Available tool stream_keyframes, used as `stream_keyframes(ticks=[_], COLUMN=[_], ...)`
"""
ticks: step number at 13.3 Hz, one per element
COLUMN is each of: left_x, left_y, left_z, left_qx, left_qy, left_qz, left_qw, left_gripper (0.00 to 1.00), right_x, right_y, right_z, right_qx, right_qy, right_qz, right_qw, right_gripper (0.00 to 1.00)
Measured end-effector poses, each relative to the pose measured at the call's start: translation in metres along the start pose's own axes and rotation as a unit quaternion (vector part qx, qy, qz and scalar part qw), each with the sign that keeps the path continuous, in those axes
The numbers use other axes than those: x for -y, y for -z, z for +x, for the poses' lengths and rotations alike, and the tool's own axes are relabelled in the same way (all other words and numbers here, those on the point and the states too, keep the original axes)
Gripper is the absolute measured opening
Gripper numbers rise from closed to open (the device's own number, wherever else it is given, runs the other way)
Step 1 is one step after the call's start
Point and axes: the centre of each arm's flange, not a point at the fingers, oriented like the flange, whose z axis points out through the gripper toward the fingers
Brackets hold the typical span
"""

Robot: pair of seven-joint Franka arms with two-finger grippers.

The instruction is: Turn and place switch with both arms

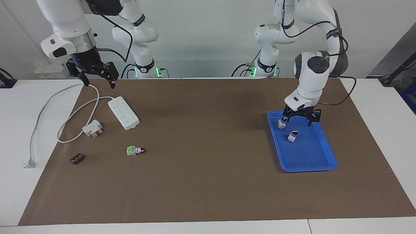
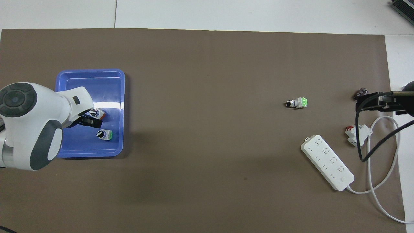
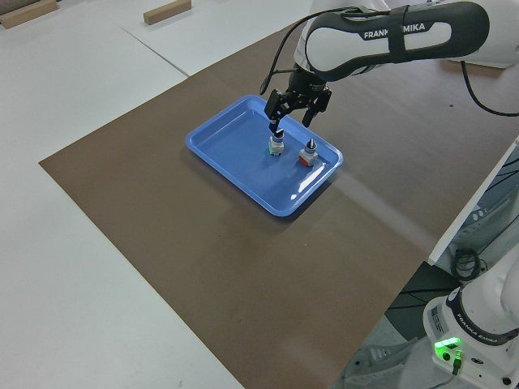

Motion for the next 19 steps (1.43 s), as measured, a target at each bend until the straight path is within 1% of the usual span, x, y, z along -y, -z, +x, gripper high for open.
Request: stream_keyframes(ticks=[1,3,6,8,10,13,15,19], left_x=[0.004,0.019,0.028,0.035,0.047,0.070,0.082,0.078], left_y=[0.012,0.054,0.128,0.180,0.214,0.225,0.224,0.221], left_z=[0.000,0.002,0.007,0.007,0.003,0.004,0.005,-0.005], left_qx=[0.004,0.006,-0.010,-0.015,-0.013,0.008,0.011,0.028], left_qy=[0.025,0.051,0.074,0.079,0.087,0.105,0.113,0.113], left_qz=[-0.014,-0.027,-0.057,-0.060,-0.061,-0.065,-0.066,-0.070], left_qw=[1.000,0.998,0.996,0.995,0.994,0.992,0.991,0.991], left_gripper=[1.00,1.00,1.00,1.00,1.00,1.00,1.00,1.00], right_x=[0.000,0.000,0.000,-0.001,-0.001,-0.001,-0.001,-0.001], right_y=[0.000,0.000,0.001,0.001,0.002,0.004,0.005,0.005], right_z=[0.000,0.000,0.000,-0.001,-0.001,-0.002,-0.003,-0.003], right_qx=[0.000,0.000,-0.001,-0.001,-0.002,-0.004,-0.005,-0.005], right_qy=[0.000,0.000,0.000,0.000,-0.001,-0.001,-0.001,-0.001], right_qz=[0.000,0.000,0.000,0.000,0.000,0.001,0.001,0.001], right_qw=[1.000,1.000,1.000,1.000,1.000,1.000,1.000,1.000], right_gripper=[1.00,1.00,1.00,1.00,1.00,1.00,1.00,1.00])
